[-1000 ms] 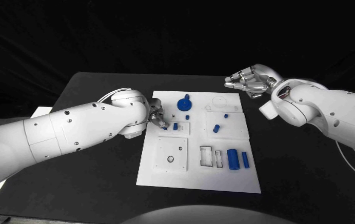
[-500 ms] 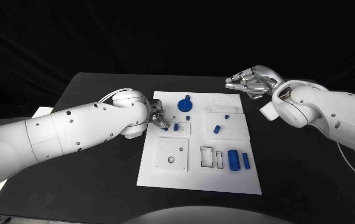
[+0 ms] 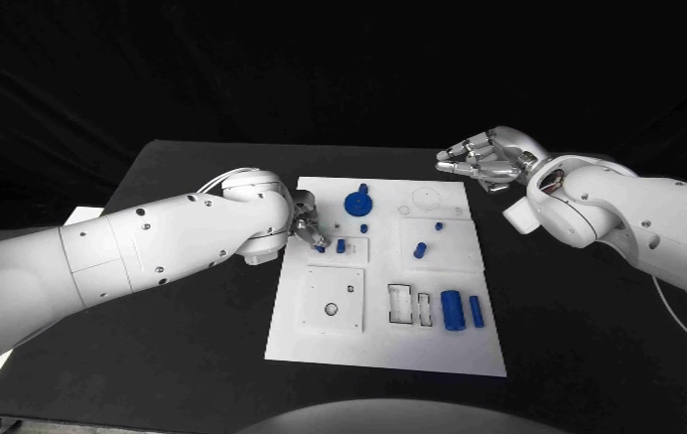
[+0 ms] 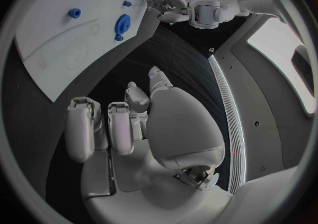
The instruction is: Assemble the parts on the task board
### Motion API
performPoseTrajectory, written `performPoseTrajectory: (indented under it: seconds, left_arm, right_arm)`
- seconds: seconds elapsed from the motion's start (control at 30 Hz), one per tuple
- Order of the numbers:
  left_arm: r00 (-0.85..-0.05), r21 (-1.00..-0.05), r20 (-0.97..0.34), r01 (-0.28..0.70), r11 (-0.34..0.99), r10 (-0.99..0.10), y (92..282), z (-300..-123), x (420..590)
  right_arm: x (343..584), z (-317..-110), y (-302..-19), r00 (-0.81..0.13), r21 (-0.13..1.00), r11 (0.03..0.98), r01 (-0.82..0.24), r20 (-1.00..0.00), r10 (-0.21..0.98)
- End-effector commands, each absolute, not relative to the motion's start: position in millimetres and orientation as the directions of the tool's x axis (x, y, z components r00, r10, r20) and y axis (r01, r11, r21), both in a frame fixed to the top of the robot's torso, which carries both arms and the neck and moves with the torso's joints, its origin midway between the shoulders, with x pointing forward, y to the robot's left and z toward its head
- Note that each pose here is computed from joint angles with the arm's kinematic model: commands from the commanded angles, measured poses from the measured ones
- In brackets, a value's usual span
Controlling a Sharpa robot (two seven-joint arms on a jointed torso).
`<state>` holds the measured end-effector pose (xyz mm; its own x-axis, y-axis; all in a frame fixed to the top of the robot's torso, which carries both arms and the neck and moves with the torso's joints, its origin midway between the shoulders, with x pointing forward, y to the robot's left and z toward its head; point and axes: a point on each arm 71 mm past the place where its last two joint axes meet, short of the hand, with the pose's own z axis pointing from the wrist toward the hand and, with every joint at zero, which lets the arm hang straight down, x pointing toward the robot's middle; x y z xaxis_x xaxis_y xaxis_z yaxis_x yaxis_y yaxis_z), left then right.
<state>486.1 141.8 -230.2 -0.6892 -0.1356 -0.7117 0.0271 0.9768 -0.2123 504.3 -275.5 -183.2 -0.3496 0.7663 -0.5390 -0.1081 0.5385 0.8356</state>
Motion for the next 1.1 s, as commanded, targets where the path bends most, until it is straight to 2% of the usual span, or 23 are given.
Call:
performPoseTrajectory:
  seconds: [0.03,1.1]
  left_arm:
    - [-0.741,-0.189,-0.663,0.021,0.982,-0.112,141.1,-241.4,480.9]
    - [-0.735,-0.148,-0.670,-0.011,0.989,-0.108,145.9,-242.7,483.0]
  right_arm:
    - [503.5,-183.5,-273.8,-0.364,0.837,0.534,-0.116,-0.537,0.761]
    - [503.1,-183.5,-275.5,-0.354,0.832,0.544,-0.106,-0.543,0.762]
